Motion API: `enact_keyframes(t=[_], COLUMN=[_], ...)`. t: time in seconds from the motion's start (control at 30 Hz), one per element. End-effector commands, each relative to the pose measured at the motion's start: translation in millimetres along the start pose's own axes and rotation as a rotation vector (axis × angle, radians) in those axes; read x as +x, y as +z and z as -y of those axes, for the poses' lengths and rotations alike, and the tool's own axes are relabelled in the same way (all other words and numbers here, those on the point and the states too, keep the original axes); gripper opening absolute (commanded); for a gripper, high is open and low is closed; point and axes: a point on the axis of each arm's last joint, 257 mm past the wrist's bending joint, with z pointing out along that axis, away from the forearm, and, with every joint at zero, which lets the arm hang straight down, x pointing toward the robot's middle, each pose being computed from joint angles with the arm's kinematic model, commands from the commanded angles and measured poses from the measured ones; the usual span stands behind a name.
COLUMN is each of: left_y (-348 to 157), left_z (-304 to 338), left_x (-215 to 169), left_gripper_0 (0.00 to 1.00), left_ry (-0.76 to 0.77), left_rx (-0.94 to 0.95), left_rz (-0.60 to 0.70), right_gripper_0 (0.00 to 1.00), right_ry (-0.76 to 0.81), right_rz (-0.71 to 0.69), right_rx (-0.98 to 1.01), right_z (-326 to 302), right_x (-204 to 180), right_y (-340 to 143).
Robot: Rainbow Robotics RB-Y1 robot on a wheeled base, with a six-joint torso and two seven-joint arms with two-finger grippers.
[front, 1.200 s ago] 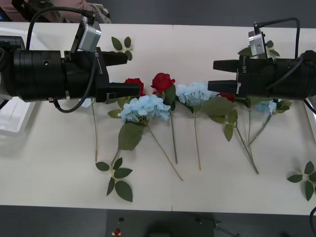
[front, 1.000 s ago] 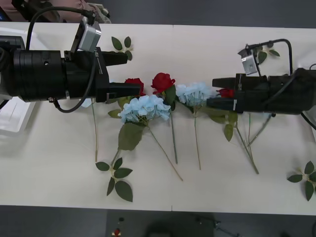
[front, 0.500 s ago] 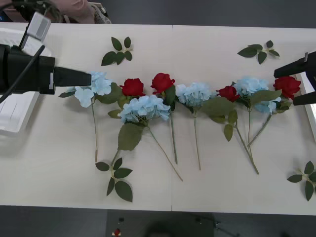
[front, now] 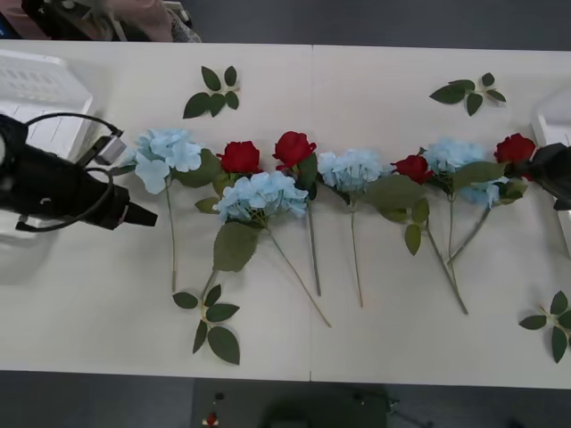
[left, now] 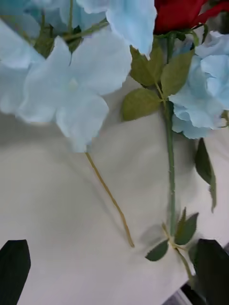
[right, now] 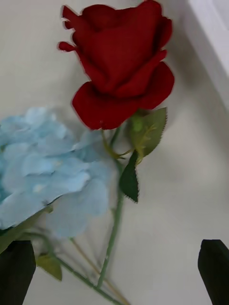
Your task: Put the red flowers into the right box and the blue flowers into the left box
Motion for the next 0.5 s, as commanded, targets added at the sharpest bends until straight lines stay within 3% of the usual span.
enact_keyframes(t=[0.03, 0.5], left_y=[12.0, 57.1], left_z=[1.8, -35.8], left_x=[-48.0, -94.5], left_gripper_0=[1.0, 1.0], left_ry=[0.009, -0.014], left_rx=[-0.059, -0.205], left_rz=[0.03, 0.119], right_gripper_0=[1.0, 1.0], right_ry=[0.037, 0.043], right_rz=[0.033, 0.071], right_rx=[-0.022, 0.014], right_z=[-10.4, -25.9], right_x=[-21.3, -28.3], right_y=[13.5, 75.6])
